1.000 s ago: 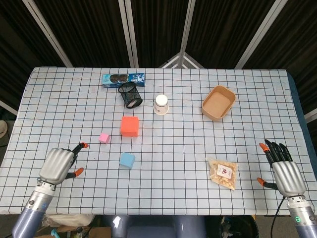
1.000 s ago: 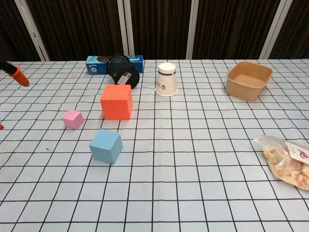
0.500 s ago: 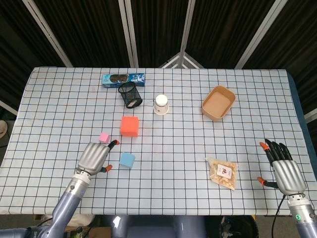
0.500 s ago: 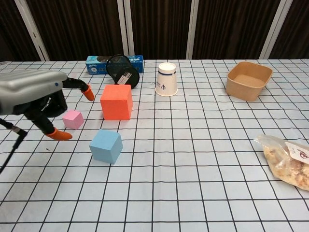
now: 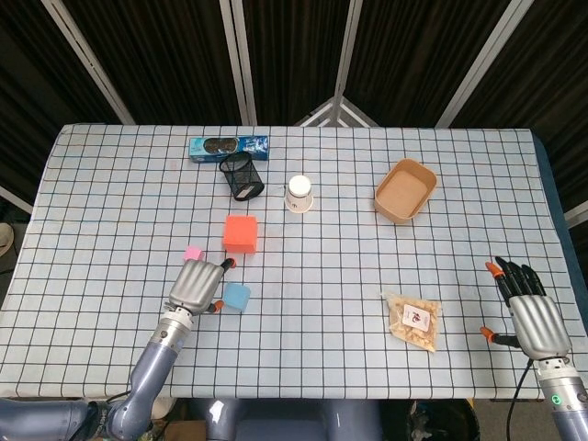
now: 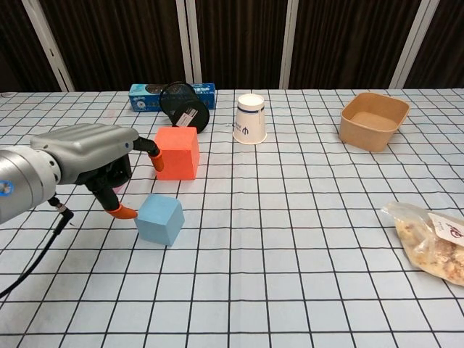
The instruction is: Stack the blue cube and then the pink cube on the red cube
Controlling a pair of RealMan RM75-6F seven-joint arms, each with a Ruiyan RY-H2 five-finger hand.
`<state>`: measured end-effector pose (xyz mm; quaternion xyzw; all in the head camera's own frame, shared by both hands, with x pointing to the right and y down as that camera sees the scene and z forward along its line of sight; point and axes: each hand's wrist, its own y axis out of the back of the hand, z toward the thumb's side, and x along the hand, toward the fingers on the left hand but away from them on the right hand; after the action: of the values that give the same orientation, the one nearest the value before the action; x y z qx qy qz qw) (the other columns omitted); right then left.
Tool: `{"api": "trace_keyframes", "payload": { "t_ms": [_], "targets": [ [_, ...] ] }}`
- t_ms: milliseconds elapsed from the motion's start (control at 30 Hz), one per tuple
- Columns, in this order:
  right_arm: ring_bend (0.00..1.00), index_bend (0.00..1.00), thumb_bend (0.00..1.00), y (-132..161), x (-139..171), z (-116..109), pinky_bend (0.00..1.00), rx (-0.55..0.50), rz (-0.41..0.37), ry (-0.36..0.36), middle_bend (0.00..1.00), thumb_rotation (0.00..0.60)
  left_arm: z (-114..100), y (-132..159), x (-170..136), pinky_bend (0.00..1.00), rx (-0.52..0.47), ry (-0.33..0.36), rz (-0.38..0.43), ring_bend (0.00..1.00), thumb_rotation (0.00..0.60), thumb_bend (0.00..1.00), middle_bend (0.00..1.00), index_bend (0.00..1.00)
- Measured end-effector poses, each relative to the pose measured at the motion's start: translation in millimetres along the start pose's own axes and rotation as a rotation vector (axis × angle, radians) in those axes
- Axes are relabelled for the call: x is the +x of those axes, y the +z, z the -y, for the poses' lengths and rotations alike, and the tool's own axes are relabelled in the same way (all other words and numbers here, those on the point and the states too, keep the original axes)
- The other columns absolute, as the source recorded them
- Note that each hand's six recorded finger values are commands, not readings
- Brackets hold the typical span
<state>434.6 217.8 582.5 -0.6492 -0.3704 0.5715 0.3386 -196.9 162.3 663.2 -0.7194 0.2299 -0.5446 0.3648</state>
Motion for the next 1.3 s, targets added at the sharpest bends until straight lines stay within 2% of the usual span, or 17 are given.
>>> {"api": "trace_keyframes", "payload": {
  "t_ms": [633,967,1300],
  "targets": [
    [0.02,0.00,0.09,-0.3,1.6,-2.0,0.00,-0.005,0.003,-0.006,0.04,0.600,11.7,11.7,-0.9,0.73,0.038,-0.038,0.029,0.73,0.600,0.22,0.90,0.28],
    [0.02,0.00,0.09,-1.4,2.1,-3.1,0.00,-0.012,0.004,-0.008,0.04,0.600,18.1,18.6,3.5,0.73,0.045,-0.039,0.038,0.73,0.600,0.22,0.90,0.36],
    [0.02,0.00,0.09,-2.1,2.6,-3.8,0.00,-0.015,0.003,-0.008,0.04,0.600,19.5,19.4,4.6,0.73,0.051,-0.037,0.035,0.73,0.600,0.22,0.90,0.38]
  ]
}}
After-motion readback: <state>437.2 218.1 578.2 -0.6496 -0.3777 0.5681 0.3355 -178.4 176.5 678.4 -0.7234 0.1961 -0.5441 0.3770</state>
